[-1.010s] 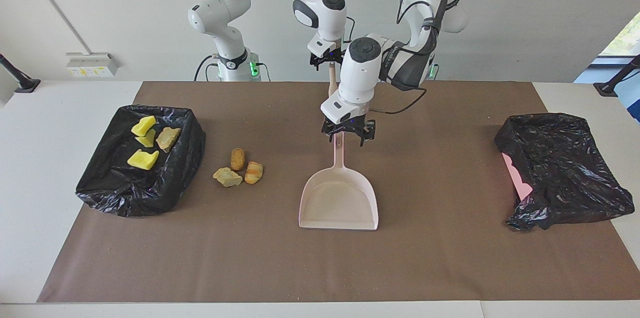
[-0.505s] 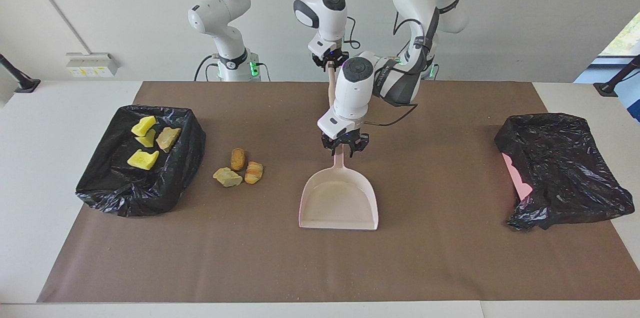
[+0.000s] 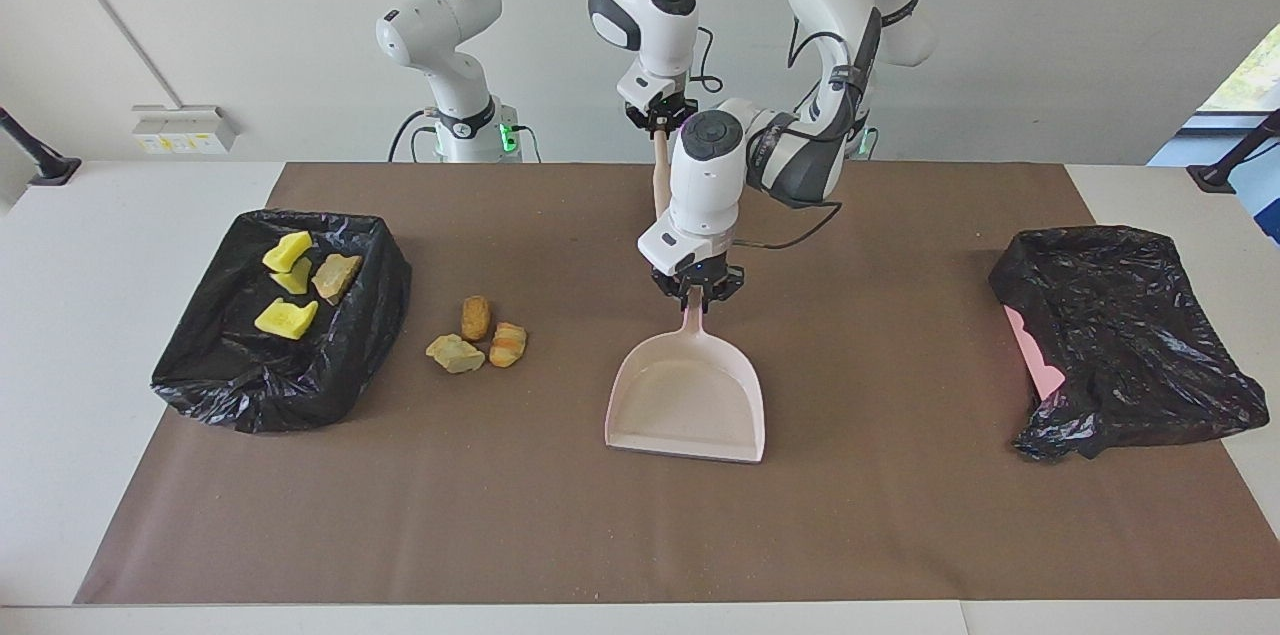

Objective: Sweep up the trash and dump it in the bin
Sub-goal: 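Position the dustpan with the left gripper while the right gripper grasps the brush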

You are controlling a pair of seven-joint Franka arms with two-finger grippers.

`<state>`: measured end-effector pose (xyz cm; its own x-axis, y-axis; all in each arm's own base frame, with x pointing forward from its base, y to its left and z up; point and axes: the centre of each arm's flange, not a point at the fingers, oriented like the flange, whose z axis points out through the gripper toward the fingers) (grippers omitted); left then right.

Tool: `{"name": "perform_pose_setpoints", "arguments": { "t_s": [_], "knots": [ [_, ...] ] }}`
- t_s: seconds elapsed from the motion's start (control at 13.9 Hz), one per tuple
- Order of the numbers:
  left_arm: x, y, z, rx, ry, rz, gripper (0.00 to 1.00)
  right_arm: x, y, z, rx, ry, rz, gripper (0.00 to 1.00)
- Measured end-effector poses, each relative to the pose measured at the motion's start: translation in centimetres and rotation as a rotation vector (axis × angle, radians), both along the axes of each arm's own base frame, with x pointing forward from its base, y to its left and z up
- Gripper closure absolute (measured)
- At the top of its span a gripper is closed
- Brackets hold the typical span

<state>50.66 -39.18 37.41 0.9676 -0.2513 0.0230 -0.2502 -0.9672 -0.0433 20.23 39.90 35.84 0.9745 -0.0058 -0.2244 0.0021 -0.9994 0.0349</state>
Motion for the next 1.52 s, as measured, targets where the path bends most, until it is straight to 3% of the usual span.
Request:
{"name": "perform_pose_setpoints", "arguments": {
  "t_s": [0.29,0.65,0.79,1.15,1.52],
  "knots": [
    [-0.9,2.8,4.1,0.071,0.086,-0.283,0.69,4.2,-5.9,4.5,-0.077,-0.007,-0.008,0.73],
    [-0.3,5.4,3.8,0.084,0.164,-0.648,0.69,10.0,-14.5,6.7,-0.221,-0.066,0.038,0.73],
    [-0.5,5.4,3.5,0.084,0.178,-0.721,0.69,13.2,-18.1,6.1,-0.275,-0.078,0.114,0.73],
    [-1.2,4.8,2.8,0.080,0.201,-0.849,0.69,22.3,-29.1,3.9,-0.302,-0.094,0.259,0.73],
    [-2.9,3.7,2.2,0.083,0.204,-0.889,0.69,27.9,-34.3,1.6,-0.299,-0.093,0.287,0.73]
  ]
}}
